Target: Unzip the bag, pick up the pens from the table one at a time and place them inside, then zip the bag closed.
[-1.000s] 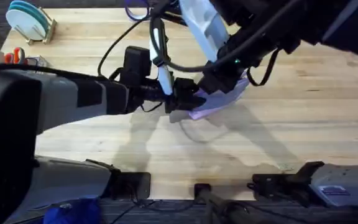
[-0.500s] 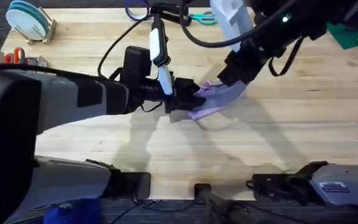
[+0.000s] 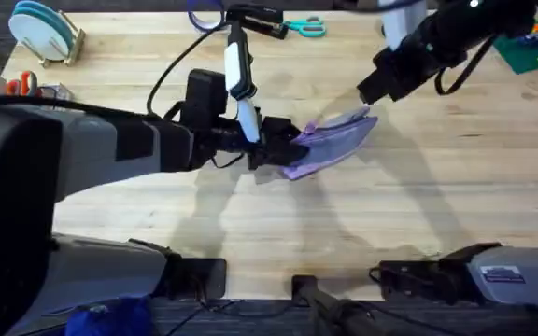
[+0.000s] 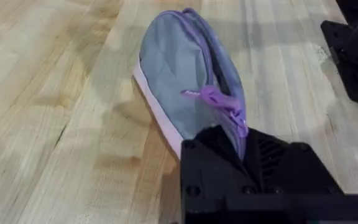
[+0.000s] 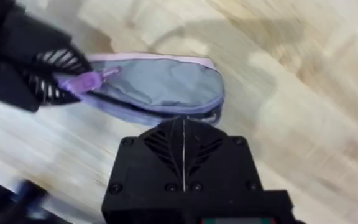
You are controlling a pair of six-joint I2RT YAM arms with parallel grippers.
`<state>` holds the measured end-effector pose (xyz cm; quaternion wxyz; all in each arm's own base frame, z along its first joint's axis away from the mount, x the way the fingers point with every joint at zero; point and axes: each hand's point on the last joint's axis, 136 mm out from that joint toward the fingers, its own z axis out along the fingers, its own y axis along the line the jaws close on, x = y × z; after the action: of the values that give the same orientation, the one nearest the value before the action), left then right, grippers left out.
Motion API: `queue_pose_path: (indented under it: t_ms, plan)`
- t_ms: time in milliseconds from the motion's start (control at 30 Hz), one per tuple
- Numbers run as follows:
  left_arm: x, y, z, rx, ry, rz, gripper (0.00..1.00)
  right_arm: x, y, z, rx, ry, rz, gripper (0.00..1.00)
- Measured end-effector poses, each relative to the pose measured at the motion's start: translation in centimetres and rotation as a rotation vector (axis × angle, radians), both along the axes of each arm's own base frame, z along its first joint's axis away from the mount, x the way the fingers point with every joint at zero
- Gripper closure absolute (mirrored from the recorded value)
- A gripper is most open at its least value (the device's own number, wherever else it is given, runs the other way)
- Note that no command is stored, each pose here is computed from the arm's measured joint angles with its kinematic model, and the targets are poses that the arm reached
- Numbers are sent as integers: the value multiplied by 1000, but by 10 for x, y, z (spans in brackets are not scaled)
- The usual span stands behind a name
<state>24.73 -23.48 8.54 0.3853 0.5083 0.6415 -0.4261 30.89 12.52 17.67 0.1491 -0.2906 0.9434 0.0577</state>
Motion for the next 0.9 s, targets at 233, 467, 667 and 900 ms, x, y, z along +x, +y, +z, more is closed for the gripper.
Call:
queue_pose_path:
  t_ms: [233,467,667,900]
  plan:
    - [0,0,0,0,0,0,959,-4,-2,-1,75,80,-309,969]
    - [0,0,0,0,0,0,959,-18,6,-4,114,173,-534,895]
    - [0,0,0,0,0,0,959,-30,32,0,238,282,-585,256]
    - [0,0,0,0,0,0,959,-37,50,6,338,378,-646,6]
